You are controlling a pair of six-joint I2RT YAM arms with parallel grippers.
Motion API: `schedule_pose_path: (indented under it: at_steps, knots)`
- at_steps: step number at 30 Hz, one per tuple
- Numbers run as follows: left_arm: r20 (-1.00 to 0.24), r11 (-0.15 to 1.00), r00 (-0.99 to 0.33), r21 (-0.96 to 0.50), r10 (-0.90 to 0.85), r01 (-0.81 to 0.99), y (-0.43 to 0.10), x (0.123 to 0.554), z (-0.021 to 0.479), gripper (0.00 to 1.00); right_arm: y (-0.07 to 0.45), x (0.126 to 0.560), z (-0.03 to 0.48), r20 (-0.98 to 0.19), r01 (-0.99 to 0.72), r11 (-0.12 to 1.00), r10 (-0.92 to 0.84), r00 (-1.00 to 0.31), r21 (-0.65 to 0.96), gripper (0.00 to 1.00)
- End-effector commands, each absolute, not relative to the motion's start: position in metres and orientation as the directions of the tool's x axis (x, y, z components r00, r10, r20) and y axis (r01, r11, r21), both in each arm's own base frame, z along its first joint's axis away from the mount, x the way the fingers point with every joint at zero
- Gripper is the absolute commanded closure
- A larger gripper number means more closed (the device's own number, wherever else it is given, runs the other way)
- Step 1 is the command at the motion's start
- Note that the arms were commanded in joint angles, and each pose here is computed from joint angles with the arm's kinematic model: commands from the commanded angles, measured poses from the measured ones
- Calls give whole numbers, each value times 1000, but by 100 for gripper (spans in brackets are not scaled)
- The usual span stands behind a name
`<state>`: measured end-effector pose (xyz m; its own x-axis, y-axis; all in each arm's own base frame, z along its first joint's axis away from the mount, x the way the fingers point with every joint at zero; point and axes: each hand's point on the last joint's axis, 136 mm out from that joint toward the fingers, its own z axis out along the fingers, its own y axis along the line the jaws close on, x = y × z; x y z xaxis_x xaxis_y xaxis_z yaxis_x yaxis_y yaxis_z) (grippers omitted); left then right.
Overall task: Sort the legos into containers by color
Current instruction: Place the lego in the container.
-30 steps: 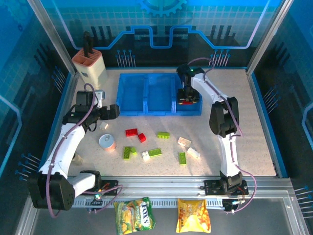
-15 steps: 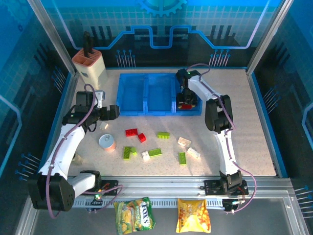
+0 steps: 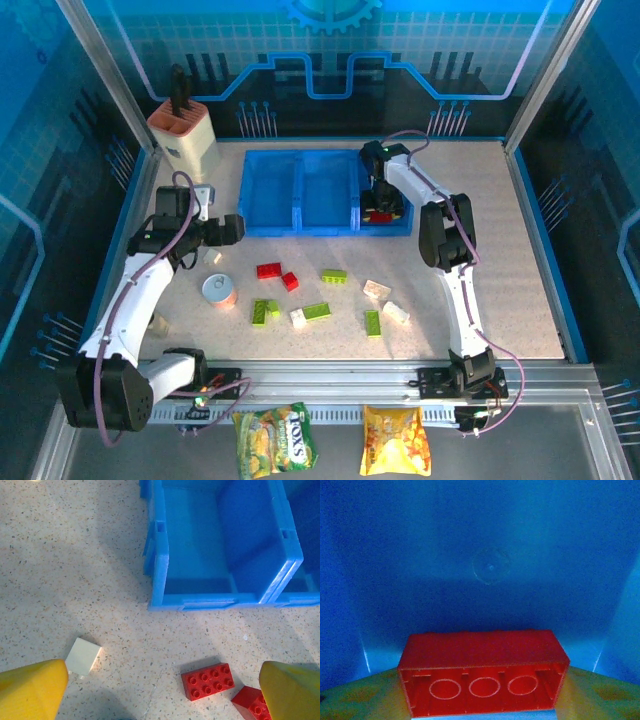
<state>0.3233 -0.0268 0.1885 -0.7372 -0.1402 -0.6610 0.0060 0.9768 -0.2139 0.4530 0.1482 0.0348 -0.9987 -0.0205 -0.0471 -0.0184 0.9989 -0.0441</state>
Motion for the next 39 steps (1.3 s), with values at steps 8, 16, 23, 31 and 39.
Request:
schedule_pose_path:
  at_steps: [8,16,23,31,39]
  knots:
    - [-668,979,-732,-205,-132,11,-25,321,188,1,144,457,63,-83,-12,999,-15,-996,-36,27]
    - [-668,979,-733,-205,-133,9,-25,321,188,1,144,456,74,-92,-16,999,-19,-996,-40,28]
    - [-666,977,-734,-212,-135,12,-26,322,188,1,145,453,89,-111,-17,999,-22,-994,-45,34]
    - [-667,976,-732,-215,-135,16,-27,322,189,1,145,446,132,-176,-22,999,-30,-984,-49,35]
    - [-668,976,-732,-216,-135,17,-27,322,189,1,157,429,165,-218,-65,996,-78,-973,-67,35]
